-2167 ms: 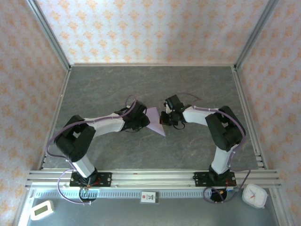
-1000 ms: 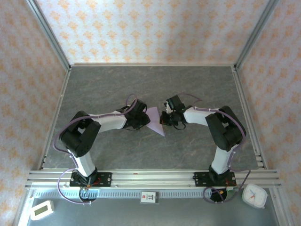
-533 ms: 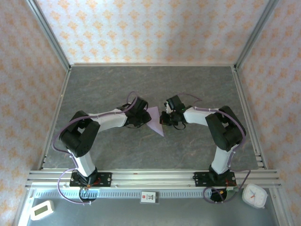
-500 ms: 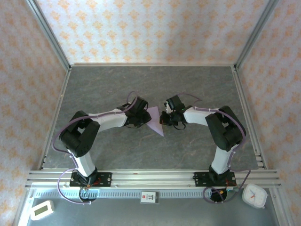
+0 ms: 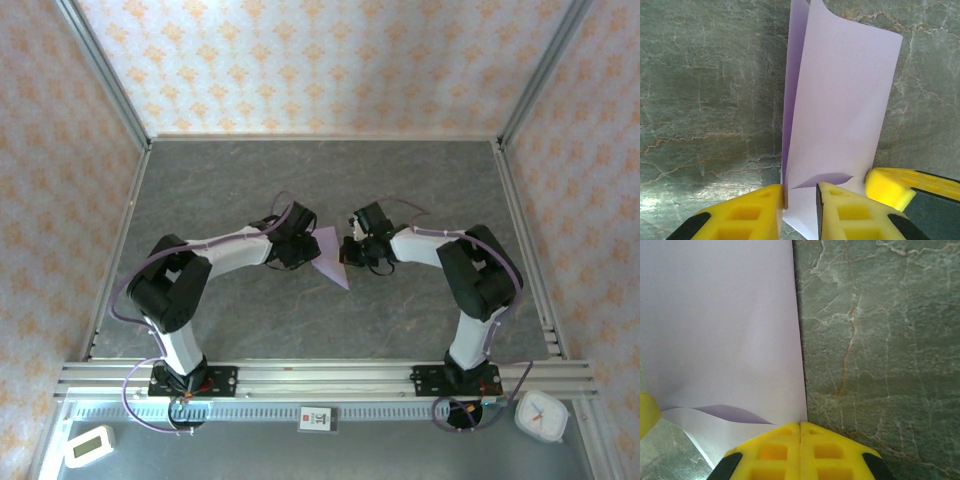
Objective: Fold a paper plane with a square sheet of paper (pick it up from the middle)
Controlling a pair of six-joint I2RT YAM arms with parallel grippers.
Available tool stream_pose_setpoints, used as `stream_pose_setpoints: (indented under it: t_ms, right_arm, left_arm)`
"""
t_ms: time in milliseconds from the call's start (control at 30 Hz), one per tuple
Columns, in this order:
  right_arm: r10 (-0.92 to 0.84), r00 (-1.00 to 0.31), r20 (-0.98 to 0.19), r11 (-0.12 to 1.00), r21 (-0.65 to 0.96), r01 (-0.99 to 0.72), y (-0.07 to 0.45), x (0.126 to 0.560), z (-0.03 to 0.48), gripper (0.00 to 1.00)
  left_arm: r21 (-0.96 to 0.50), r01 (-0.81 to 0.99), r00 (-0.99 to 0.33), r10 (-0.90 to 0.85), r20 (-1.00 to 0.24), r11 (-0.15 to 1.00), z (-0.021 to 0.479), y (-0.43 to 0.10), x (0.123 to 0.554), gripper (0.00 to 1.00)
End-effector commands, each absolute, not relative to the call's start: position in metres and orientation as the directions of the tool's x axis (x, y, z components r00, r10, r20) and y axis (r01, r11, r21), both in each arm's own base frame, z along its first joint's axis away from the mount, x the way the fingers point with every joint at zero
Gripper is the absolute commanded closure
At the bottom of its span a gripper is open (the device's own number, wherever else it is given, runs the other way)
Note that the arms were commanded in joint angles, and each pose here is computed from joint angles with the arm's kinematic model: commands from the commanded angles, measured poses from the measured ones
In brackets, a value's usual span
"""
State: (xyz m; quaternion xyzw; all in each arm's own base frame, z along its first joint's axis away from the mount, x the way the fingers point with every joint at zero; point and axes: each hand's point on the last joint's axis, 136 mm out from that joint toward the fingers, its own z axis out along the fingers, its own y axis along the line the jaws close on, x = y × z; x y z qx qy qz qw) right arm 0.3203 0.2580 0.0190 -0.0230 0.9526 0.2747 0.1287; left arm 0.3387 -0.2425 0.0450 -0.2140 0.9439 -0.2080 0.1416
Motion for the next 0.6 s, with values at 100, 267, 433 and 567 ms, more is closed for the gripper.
stream_pose_setpoints:
  t_ms: [100, 267, 433, 567]
  right_arm:
    - [0.018, -0.989, -0.146, 0.92, 0.39, -0.041, 0.227, 0.2955, -0.03, 1.0]
    - [0.019, -0.989, -0.145, 0.92, 0.391, -0.039, 0.2271, 0.2954, -0.0304, 1.0]
    - [0.019, -0.989, -0.147, 0.92, 0.39, -0.04, 0.2273, 0.2962, -0.0307, 1.0]
    - [0.021, -0.989, -0.146, 0.92, 0.389, -0.038, 0.2269, 0.2957, -0.0313, 1.0]
  left_arm:
    - [-0.365, -0.339, -0.89, -0.421, -0.174, 0.867, 0.0311, -0.2368, 0.3353, 0.75]
    - [-0.321, -0.32, -0.903, -0.389, -0.18, 0.891, 0.0311, -0.2361, 0.335, 0.75]
    - [-0.306, -0.306, -0.908, -0.373, -0.191, 0.901, 0.0338, -0.2372, 0.3362, 0.75]
    - [-0.304, -0.302, -0.908, -0.37, -0.198, 0.904, 0.0381, -0.2386, 0.3378, 0.75]
